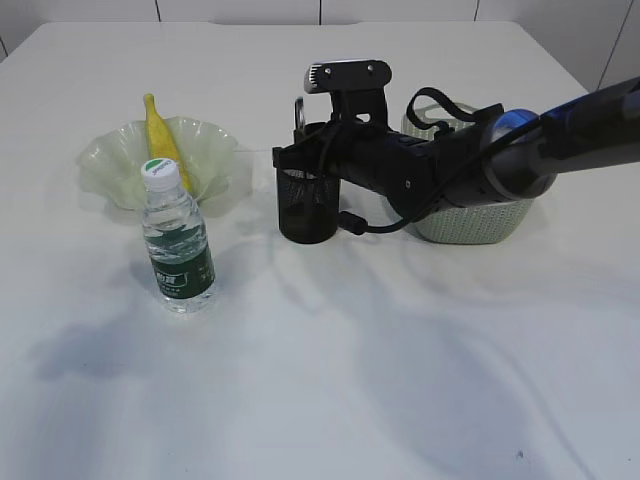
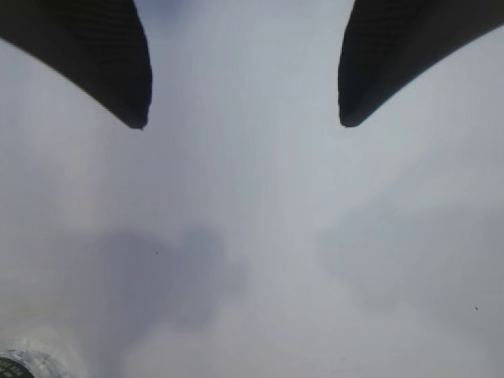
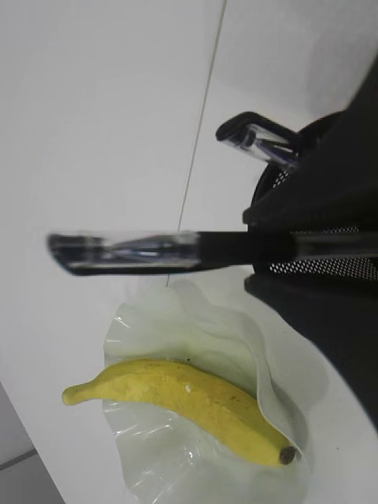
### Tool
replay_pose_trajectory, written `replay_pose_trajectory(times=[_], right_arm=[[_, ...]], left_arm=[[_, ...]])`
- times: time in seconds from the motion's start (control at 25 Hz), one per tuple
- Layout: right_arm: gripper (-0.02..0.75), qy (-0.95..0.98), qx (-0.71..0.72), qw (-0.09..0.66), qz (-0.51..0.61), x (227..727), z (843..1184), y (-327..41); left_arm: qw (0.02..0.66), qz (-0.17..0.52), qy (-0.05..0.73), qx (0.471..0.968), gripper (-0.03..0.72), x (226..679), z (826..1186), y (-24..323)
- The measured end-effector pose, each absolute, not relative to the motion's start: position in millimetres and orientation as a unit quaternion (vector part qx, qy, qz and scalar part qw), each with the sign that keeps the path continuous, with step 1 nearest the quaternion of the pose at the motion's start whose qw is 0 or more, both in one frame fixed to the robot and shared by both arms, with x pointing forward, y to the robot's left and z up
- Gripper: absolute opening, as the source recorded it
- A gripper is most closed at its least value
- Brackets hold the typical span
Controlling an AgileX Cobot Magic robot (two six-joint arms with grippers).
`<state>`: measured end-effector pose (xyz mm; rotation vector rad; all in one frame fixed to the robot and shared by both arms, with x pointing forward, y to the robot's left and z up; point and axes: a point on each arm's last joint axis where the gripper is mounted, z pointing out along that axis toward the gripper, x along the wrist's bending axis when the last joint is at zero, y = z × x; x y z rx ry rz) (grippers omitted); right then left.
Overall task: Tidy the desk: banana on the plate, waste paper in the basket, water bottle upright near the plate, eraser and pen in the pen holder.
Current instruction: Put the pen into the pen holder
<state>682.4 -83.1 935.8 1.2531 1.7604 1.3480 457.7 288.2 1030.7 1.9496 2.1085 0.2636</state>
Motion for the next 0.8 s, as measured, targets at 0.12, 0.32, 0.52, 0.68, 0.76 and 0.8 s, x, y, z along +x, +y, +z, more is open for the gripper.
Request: replay_pose_trajectory(times=[0.12, 0.32, 0.52, 0.68, 0.76, 0.8], right_arm=[[0.201, 0.661, 0.47, 0.293, 0.506, 682.4, 935.8, -83.1], [0.231, 0.663, 0.472, 0.291, 0.503, 682.2, 935.0, -83.1], [0.232, 0.667, 0.474, 0.286, 0.498, 678.9, 949.6, -84.3], [0.232, 0.683, 0.48, 0.27, 0.479, 669.8, 975.8, -87.6], [0.232, 0.697, 0.486, 0.257, 0.461, 663.0, 988.2, -90.1], [0.232, 0.706, 0.488, 0.251, 0.449, 659.1, 994.1, -91.7]], left_arm=[[0.129, 0.091, 0.725, 0.67, 0.519, 457.7, 1030.7, 288.2], [0.129, 0.091, 0.725, 0.67, 0.519, 457.7, 1030.7, 288.2], [0.129, 0.091, 0.725, 0.67, 0.519, 457.7, 1030.7, 288.2], [0.129, 0.091, 0.725, 0.67, 0.519, 457.7, 1030.7, 288.2], [0.129, 0.091, 0.725, 0.67, 0.519, 457.7, 1030.7, 288.2], [0.129, 0.091, 0.725, 0.67, 0.519, 457.7, 1030.7, 288.2]])
